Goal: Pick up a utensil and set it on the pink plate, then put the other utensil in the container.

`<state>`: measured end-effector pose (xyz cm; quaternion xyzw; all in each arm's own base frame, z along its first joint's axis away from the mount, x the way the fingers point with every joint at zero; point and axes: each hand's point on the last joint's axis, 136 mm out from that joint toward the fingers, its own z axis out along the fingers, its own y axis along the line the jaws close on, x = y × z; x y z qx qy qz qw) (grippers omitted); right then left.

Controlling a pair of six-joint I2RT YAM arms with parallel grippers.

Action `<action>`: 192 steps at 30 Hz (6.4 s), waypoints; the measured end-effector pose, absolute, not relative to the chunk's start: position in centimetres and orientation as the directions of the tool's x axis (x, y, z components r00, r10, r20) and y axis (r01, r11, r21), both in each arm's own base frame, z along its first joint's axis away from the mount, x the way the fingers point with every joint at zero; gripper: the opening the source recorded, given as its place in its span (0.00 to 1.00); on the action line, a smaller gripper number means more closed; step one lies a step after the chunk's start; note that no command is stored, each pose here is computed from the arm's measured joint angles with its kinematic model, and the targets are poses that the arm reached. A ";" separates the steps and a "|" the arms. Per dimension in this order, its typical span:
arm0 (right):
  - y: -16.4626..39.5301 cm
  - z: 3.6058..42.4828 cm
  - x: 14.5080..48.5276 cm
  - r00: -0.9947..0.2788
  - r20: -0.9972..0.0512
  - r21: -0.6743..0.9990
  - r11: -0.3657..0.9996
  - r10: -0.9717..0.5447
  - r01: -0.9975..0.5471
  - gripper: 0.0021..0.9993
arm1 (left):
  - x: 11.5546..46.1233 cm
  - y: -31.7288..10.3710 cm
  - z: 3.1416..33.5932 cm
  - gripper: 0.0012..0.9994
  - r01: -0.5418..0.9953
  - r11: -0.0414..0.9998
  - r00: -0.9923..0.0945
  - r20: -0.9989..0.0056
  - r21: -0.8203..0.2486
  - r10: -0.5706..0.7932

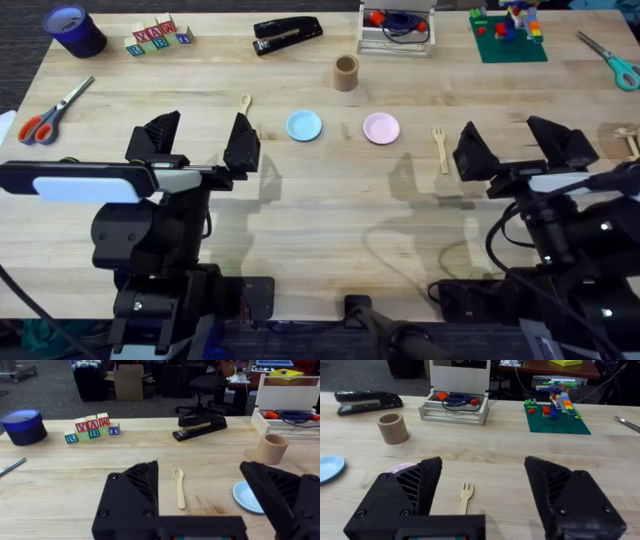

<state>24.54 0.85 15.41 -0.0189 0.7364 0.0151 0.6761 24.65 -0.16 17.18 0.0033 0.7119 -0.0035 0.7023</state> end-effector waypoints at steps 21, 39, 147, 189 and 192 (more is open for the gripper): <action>0.8 15.4 24.5 -0.086 -0.996 -0.003 0.999 -0.007 -0.048 1.00 | 24.6 -0.1 16.4 0.99 0.005 1.000 -0.050 -0.999 0.015 0.016; 0.8 20.5 21.5 -0.277 -0.961 0.016 0.999 0.003 -0.045 1.00 | 21.2 0.4 24.7 0.99 -0.022 1.000 -0.346 -0.938 0.000 -0.007; 1.5 31.6 27.9 -0.749 -0.662 0.082 0.996 0.028 -0.035 1.00 | 38.7 -0.4 6.0 0.99 -0.004 1.000 -0.973 -0.233 0.018 0.000; 1.5 31.6 27.9 -0.750 -0.661 0.082 0.996 0.028 -0.035 1.00 | 39.3 -0.7 3.4 0.99 0.007 1.000 -0.980 -0.200 -0.011 0.005; 1.5 31.6 27.9 -0.750 -0.661 0.082 0.996 0.028 -0.035 1.00 | 39.3 -0.7 3.4 0.99 0.008 1.000 -0.981 -0.195 -0.012 0.005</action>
